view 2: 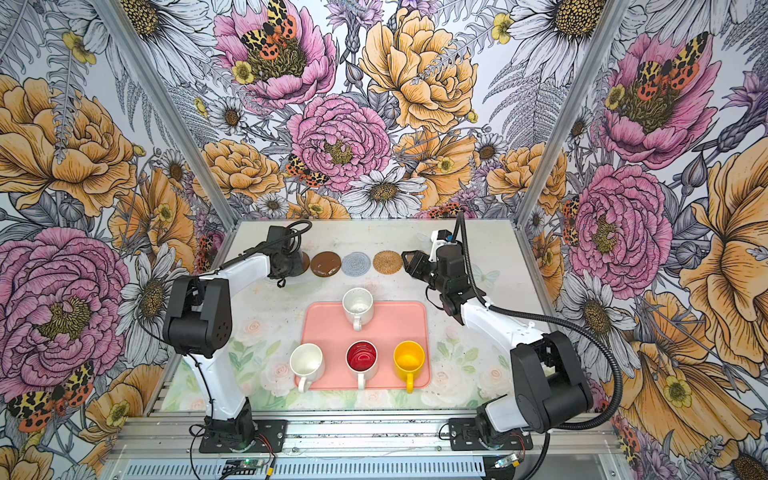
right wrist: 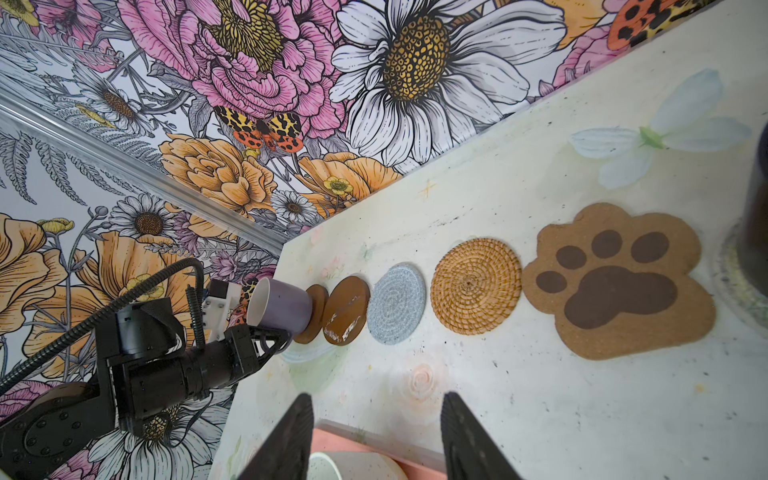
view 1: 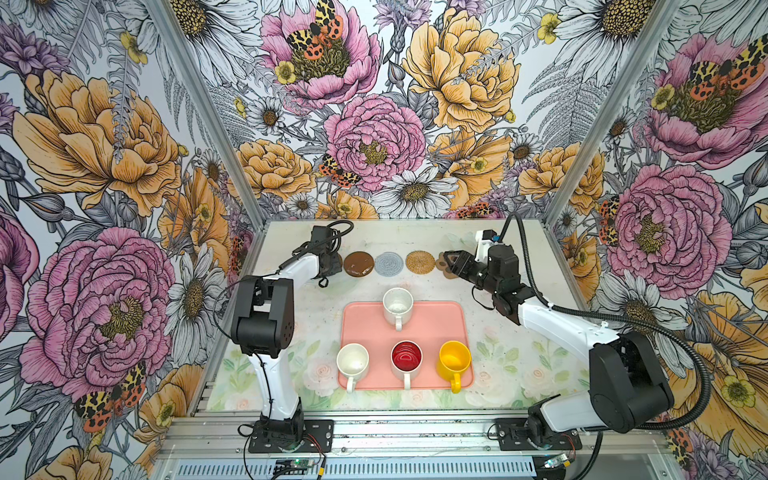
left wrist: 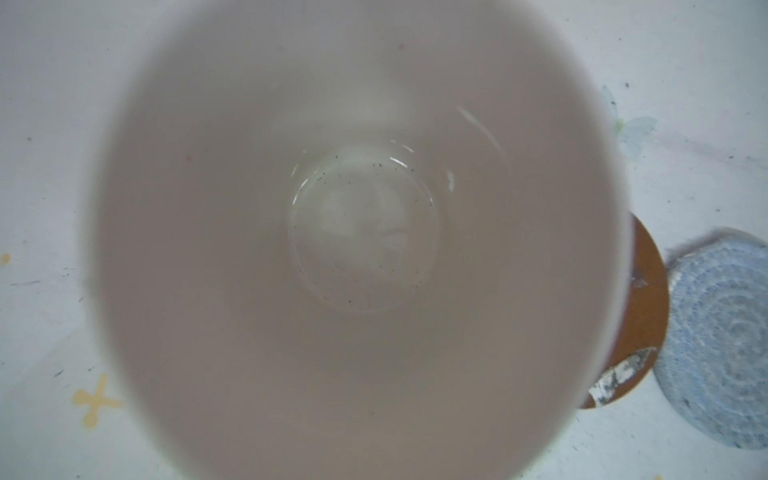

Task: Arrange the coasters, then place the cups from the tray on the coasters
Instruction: 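Carry the lilac mug with the left gripper over the dark wooden coaster, then lower the lilac mug onto the dark wooden coaster and open the left gripper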

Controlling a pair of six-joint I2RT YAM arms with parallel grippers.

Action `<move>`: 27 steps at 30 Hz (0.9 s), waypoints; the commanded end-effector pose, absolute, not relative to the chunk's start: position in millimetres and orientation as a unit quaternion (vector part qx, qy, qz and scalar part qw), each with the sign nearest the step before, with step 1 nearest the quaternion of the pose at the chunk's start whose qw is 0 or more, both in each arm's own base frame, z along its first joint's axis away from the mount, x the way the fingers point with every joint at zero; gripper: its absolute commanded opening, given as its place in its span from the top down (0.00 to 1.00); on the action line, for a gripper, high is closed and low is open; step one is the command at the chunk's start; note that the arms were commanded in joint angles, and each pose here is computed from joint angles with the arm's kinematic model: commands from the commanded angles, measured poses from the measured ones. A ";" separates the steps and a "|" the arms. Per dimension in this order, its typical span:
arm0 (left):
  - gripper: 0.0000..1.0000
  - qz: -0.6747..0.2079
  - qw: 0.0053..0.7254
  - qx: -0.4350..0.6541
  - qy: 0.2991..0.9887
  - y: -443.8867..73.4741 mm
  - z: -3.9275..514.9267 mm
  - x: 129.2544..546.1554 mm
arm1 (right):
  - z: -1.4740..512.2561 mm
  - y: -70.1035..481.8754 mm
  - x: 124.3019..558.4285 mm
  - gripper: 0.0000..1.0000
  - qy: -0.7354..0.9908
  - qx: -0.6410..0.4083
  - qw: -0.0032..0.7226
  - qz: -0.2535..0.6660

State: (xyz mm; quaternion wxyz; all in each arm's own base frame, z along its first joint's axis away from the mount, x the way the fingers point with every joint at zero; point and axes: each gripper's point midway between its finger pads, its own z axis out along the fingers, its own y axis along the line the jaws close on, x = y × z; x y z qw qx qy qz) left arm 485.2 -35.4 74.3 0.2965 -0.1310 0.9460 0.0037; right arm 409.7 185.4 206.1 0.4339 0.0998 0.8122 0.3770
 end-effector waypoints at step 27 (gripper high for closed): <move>0.67 -0.005 0.316 -0.141 0.938 -34.2 82.0 503.9 | 209.8 188.1 413.5 0.48 0.810 0.090 0.434 0.384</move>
